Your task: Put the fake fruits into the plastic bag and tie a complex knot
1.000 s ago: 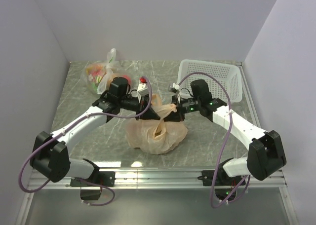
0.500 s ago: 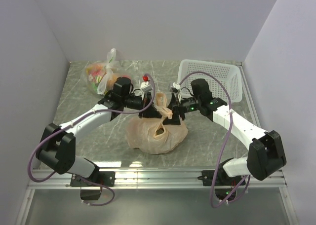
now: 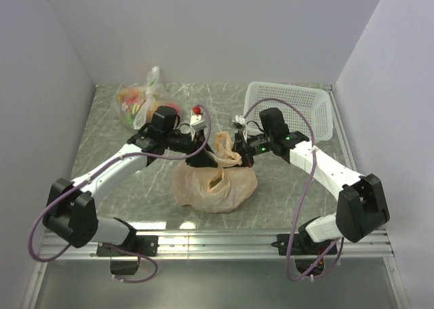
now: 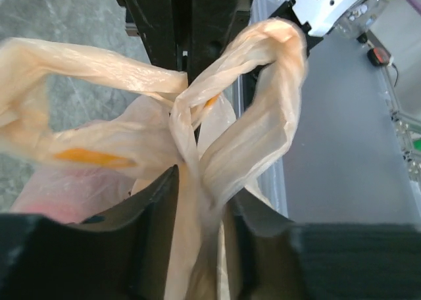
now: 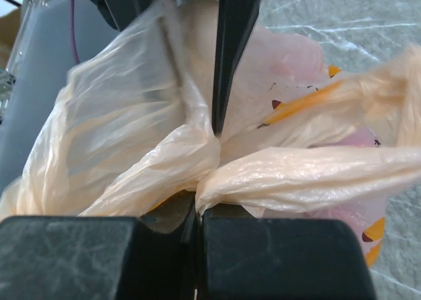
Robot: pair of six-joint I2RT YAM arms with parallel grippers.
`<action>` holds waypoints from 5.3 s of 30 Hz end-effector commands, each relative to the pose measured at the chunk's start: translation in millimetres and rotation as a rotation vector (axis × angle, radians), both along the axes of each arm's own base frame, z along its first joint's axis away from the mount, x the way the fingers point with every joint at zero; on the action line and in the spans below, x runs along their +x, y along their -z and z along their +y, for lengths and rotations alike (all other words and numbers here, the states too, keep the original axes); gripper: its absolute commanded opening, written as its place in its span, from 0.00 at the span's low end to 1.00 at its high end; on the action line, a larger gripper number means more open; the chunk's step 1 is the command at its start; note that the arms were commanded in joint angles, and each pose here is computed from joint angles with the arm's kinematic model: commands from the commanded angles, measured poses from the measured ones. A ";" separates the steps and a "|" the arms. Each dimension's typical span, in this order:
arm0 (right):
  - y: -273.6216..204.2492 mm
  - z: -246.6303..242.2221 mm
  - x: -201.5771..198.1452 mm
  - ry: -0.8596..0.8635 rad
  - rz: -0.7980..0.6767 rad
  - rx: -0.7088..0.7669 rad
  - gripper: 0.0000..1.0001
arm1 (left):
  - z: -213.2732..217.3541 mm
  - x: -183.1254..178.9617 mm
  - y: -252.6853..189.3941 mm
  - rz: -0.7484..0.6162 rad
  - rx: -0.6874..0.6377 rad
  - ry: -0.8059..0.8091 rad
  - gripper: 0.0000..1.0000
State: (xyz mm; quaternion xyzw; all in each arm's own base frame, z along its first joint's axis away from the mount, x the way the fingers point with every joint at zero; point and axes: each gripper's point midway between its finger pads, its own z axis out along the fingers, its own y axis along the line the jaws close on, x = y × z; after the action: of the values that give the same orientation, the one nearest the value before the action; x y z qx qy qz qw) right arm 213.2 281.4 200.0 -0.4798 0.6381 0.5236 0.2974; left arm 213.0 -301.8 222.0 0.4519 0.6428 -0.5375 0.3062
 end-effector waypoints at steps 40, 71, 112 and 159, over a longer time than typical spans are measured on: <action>-17.2 12.7 -10.2 -0.115 -0.072 -0.001 0.50 | -28.8 -3.4 -35.4 -0.108 -0.077 -0.047 0.01; -5.9 -1.0 -34.6 -0.388 -0.197 0.023 0.00 | 16.6 65.7 -75.3 -0.152 -0.105 -0.152 0.87; -124.9 -38.6 16.9 0.040 -0.503 0.085 0.95 | -8.8 40.9 -44.4 -0.058 -0.055 -0.007 0.00; -31.7 3.4 2.6 0.108 -0.351 -0.154 0.00 | 14.8 -10.6 -95.8 -0.163 -0.035 0.051 0.00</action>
State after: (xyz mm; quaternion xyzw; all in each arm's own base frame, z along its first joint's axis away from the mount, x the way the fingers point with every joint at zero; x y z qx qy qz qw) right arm 204.4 271.4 210.5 -0.5879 0.6266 0.3449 0.3779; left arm 226.6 -286.6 305.0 0.4818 0.6145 -0.5096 0.3614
